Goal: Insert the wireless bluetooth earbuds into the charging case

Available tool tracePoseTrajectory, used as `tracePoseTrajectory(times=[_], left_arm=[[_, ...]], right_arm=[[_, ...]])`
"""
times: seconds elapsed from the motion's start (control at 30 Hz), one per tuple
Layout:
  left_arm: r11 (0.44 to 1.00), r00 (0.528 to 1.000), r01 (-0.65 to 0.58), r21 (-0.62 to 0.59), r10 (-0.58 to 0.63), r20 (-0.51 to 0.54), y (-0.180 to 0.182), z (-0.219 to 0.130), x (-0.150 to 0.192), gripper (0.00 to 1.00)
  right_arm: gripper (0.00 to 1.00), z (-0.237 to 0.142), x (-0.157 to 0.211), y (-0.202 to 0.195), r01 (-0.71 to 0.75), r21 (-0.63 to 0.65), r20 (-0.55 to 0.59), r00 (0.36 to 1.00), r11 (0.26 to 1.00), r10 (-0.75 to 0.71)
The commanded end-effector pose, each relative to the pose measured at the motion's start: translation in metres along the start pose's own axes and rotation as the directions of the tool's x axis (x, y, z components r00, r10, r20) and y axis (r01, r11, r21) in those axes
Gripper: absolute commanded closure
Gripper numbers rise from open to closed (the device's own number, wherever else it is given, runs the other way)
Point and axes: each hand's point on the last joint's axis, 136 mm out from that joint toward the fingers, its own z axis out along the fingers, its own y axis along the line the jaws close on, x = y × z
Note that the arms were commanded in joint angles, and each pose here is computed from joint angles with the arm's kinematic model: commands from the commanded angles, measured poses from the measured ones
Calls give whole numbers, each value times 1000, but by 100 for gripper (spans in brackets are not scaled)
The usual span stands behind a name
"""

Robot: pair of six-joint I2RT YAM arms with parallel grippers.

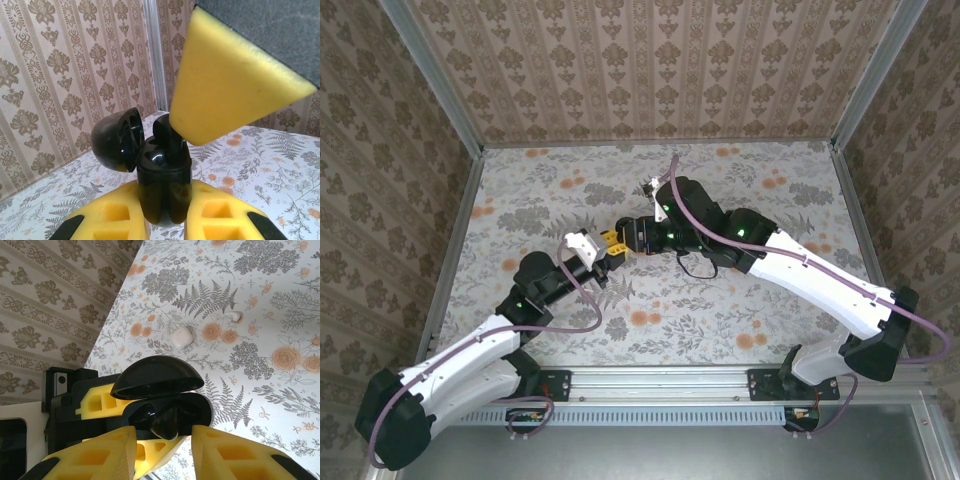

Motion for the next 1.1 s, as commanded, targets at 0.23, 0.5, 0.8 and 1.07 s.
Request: tracePoseTrajectory(times=[0.23,0.5,0.8,1.07], left_arm=[[1000,999,-19,9,18,47,-1,2,-19,100],[1000,999,-23,13,22,41,-1,2,-19,100],[999,999,-28,29,27,31,-4,3,-17,100],[997,999,-36,70,34,24,-11,0,-16,100]], right_arm=[[66,-4,-10,-1,15,28,23,1000,1000,-15],[66,5,-7,-1,22,36,-4,1000,999,-22],[72,11,-6,-10,50,72,-17,999,996,-49],[76,9,-1,-14,119,60,-32,993,991,-117]])
